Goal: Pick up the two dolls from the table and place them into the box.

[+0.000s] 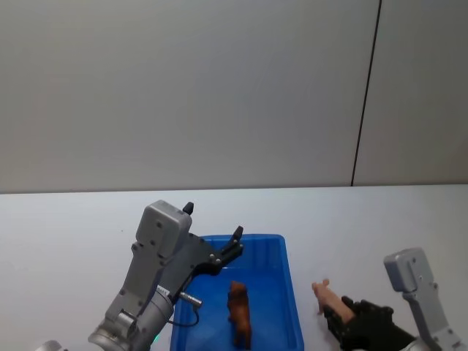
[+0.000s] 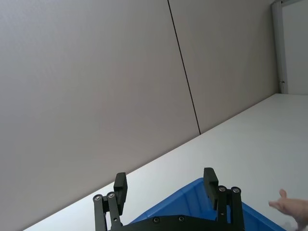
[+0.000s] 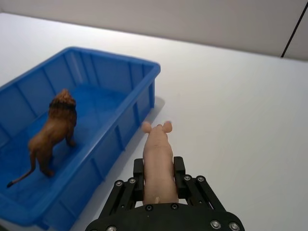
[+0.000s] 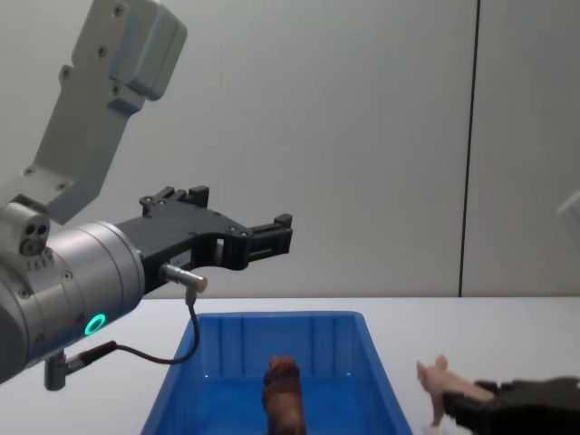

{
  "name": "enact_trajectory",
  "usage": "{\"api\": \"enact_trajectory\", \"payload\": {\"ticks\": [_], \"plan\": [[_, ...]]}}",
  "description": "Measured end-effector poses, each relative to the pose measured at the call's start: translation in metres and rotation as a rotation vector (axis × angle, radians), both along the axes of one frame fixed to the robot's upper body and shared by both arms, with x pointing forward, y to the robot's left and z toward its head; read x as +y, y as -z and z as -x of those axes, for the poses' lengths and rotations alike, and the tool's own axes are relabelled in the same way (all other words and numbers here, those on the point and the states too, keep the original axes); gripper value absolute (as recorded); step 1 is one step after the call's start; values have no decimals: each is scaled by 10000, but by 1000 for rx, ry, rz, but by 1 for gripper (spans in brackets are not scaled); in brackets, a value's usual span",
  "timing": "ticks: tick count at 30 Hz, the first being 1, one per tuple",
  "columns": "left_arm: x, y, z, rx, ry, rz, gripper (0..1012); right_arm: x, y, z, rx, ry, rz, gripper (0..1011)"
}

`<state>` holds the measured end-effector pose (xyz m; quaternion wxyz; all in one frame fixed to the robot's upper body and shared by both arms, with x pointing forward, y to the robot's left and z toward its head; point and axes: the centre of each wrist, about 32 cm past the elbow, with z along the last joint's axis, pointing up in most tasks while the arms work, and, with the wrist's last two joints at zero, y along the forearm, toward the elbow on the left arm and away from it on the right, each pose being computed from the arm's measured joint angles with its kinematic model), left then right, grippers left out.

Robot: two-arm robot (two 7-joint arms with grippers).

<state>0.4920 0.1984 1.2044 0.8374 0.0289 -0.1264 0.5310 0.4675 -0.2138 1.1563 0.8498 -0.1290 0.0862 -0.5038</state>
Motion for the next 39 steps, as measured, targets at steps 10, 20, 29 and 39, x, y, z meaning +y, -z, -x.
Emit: {"api": "enact_trajectory", "payload": {"ticks": [10, 20, 29, 39], "plan": [[0, 0, 0, 0, 0, 0, 1002, 32, -190, -72, -113, -1, -4, 348], [0, 0, 0, 0, 0, 0, 1002, 145, -462, -250, -185, -84, -61, 349], [0, 0, 0, 0, 0, 0, 1002, 293, -564, -450, -146, -140, -106, 349], [0, 0, 0, 0, 0, 0, 1002, 492, -533, -691, -83, -181, -119, 419]]}}
